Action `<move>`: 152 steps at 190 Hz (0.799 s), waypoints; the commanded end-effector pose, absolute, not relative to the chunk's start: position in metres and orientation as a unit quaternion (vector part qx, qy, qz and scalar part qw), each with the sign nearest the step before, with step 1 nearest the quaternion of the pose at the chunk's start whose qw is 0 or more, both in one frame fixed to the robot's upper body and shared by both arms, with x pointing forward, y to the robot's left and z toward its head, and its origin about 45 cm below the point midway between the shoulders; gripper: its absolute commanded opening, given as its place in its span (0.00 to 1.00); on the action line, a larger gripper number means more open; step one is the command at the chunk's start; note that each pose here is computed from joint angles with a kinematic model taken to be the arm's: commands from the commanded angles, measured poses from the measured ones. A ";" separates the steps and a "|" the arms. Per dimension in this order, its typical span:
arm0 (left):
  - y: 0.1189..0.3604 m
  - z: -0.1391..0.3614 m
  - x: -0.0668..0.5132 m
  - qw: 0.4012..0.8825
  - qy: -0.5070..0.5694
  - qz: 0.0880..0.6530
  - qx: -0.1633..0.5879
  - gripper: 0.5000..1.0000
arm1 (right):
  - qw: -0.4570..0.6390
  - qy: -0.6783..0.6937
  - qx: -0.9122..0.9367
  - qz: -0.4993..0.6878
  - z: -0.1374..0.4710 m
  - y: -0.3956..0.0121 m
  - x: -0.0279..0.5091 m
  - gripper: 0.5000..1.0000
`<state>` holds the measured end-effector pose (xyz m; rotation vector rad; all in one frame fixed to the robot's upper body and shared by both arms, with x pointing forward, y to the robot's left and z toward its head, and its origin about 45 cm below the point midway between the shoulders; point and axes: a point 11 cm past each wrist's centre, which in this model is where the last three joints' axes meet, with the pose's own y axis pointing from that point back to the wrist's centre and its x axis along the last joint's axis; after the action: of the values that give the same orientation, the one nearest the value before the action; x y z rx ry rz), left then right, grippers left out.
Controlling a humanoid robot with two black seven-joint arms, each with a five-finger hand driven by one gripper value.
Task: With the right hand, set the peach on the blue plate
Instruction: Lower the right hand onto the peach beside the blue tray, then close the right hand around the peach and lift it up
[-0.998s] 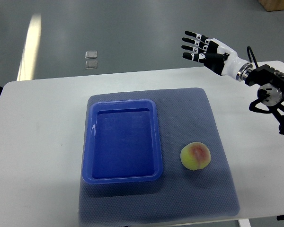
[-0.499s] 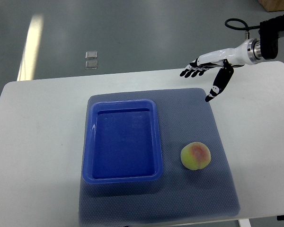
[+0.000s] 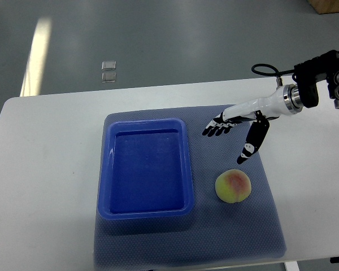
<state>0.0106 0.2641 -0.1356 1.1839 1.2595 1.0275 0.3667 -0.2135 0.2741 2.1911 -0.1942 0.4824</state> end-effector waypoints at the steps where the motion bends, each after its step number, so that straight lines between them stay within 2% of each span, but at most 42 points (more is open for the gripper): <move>1: 0.264 -0.136 0.011 0.536 0.529 0.432 0.497 1.00 | 0.429 -0.070 0.883 0.177 0.260 -0.214 0.358 0.86; 152: 0.265 -0.136 0.010 0.535 0.529 0.430 0.499 1.00 | 0.429 -0.113 0.885 0.142 0.185 -0.230 0.324 0.85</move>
<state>0.0102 0.2642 -0.1356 1.1874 1.2591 1.0249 0.3273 -0.2279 0.1928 2.2115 -0.2564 0.3528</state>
